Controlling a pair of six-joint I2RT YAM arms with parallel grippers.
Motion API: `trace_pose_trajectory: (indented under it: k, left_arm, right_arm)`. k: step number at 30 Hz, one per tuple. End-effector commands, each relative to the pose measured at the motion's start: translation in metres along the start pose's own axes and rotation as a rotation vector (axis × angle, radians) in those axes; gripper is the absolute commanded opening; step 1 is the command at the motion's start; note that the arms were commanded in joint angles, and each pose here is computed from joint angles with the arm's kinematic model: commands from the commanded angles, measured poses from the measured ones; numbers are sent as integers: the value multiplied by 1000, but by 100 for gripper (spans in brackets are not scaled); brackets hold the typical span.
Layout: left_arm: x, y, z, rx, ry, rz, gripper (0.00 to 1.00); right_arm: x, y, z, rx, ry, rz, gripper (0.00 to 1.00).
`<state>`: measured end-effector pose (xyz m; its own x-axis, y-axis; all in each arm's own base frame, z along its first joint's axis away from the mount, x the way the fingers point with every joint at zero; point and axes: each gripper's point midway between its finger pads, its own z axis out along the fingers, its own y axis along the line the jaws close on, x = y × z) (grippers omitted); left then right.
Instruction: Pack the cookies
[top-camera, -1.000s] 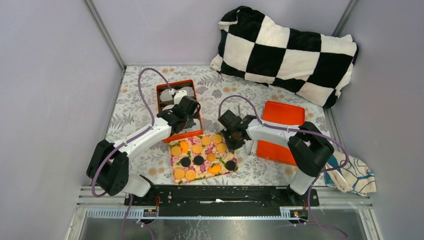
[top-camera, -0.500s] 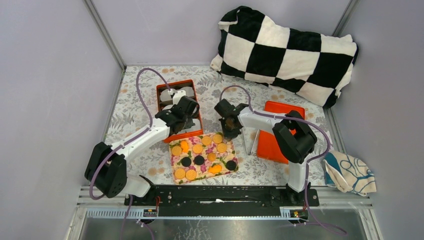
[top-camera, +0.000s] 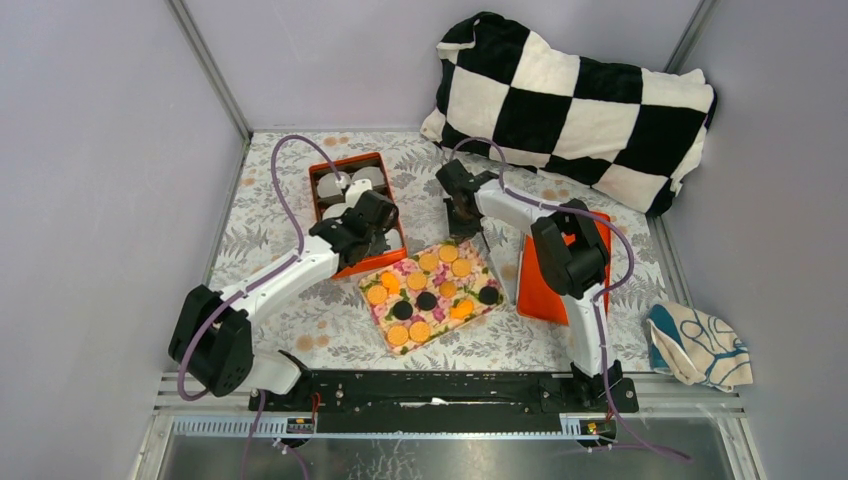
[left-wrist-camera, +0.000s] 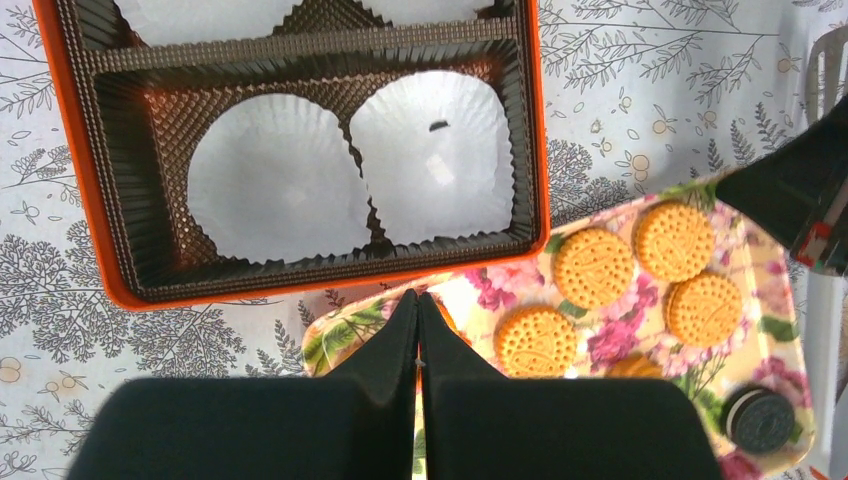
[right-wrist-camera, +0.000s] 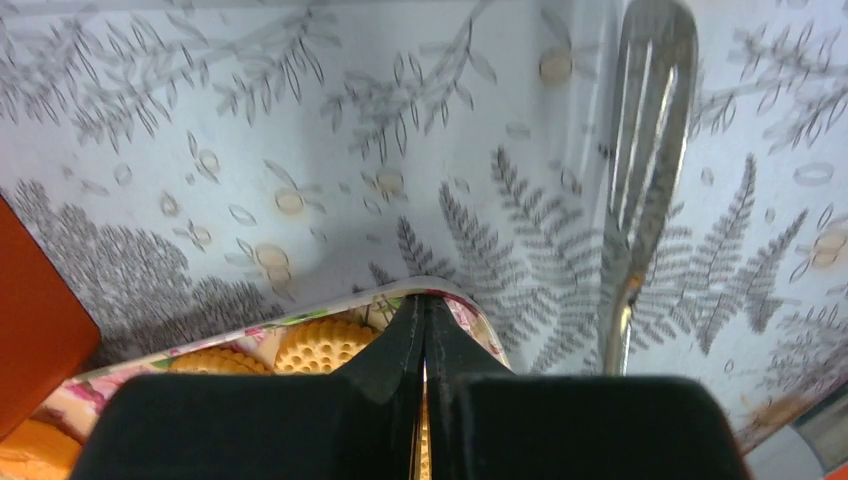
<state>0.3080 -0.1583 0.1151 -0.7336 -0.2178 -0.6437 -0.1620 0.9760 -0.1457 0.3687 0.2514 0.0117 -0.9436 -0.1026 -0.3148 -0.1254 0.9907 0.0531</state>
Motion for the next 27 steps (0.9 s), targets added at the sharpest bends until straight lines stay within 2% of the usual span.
trace_pose_trajectory:
  k: [1,8,13,22,27]
  left_arm:
    - [3,-7,4,9,12,-1,0]
    - [22,-10,33,-1,48,19,0]
    - [27,0,59,-101,43,51,0]
    - [-29,-14,48,-132,-106,-1,1]
    - [-43,-23,57,-155,-117,23,1]
  right_arm:
    - [-8,-24,39,114,30,-16,0]
    - [-45,-11,49,75,-7,-9,0]
    - [-46,-4,56,43,4,-28,0]
    - [-40,1,66,3,30,-33,0]
    - [-36,1,68,3,39,-38,0]
